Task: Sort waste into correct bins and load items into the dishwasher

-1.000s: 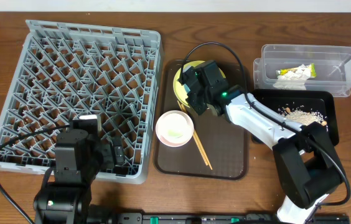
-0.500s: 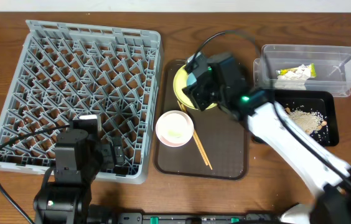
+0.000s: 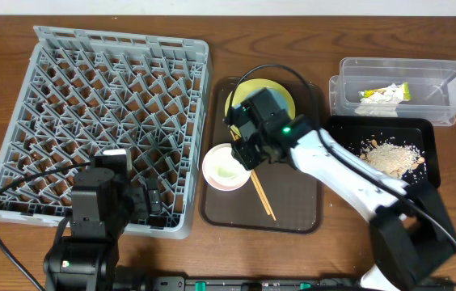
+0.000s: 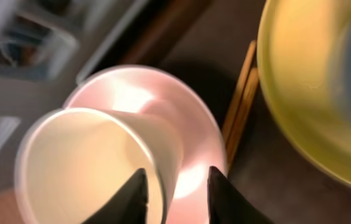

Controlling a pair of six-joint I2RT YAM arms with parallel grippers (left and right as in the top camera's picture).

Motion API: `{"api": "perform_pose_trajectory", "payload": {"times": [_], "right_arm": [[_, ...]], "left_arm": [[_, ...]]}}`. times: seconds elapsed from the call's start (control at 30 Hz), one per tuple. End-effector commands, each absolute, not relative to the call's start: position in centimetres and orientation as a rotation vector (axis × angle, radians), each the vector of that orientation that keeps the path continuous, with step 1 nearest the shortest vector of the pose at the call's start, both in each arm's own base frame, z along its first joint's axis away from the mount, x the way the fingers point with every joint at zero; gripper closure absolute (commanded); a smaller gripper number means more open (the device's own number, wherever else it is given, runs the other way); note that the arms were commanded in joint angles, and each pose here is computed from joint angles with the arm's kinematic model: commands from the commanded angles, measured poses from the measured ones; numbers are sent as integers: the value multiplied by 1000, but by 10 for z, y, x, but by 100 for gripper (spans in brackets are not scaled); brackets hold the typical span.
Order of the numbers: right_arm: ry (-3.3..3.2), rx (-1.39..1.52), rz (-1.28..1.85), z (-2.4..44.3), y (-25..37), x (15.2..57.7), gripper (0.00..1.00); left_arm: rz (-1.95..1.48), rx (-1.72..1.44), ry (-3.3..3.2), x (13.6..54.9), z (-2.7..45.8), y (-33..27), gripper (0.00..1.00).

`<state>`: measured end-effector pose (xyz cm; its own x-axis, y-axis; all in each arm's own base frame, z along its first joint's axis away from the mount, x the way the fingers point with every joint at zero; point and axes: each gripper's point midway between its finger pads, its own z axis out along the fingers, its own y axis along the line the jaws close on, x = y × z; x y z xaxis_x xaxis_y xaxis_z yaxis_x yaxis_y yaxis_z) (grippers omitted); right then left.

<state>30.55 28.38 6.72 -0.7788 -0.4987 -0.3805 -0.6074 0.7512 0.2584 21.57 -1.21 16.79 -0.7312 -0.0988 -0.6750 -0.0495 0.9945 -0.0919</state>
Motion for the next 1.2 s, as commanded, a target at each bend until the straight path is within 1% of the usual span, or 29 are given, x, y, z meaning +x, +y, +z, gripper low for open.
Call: {"api": "perform_pose_trajectory", "payload": {"times": [0.0, 0.03, 0.1, 0.17, 0.37, 0.47, 0.6, 0.63, 0.7, 0.87, 1.07, 1.1, 1.17], "right_arm": [[2714, -834, 544, 55, 285, 300, 85], [2712, -831, 544, 56, 285, 300, 87], [2690, -813, 550, 65, 284, 306, 95], [2653, -785, 550, 80, 280, 315, 99], [2506, -657, 547, 147, 255, 342, 99], [2472, -528, 538, 176, 224, 352, 99], [2498, -292, 529, 192, 176, 362, 99], [2515, -220, 555, 193, 164, 364, 99], [2527, -178, 660, 194, 159, 363, 99], [2481, -254, 1014, 204, 180, 355, 99], [2343, -487, 1344, 226, 211, 332, 99], [2326, -505, 1371, 228, 213, 330, 99], [2290, -532, 1426, 235, 217, 327, 99]], "left_arm": [[-83, -112, 2375, 217, 175, -11, 4], [-83, -112, 2375, 217, 175, -11, 4], [-83, -113, 2375, 217, 175, -11, 4], [-84, -113, 2375, 217, 175, -11, 4], [-103, -105, 2364, 219, 177, -14, 4], [-254, -46, 2328, 224, 185, -36, 4], [-477, -61, 2235, 236, 206, -62, 4], [-534, -76, 2211, 240, 212, -68, 4], [-623, -118, 2193, 246, 217, -76, 4], [-917, -190, 2190, 263, 223, -105, 4], [-1364, -191, 2204, 284, 226, -149, 5], [-1425, -178, 2201, 286, 227, -154, 7], [-1564, -105, 2178, 289, 232, -166, 16]]}}
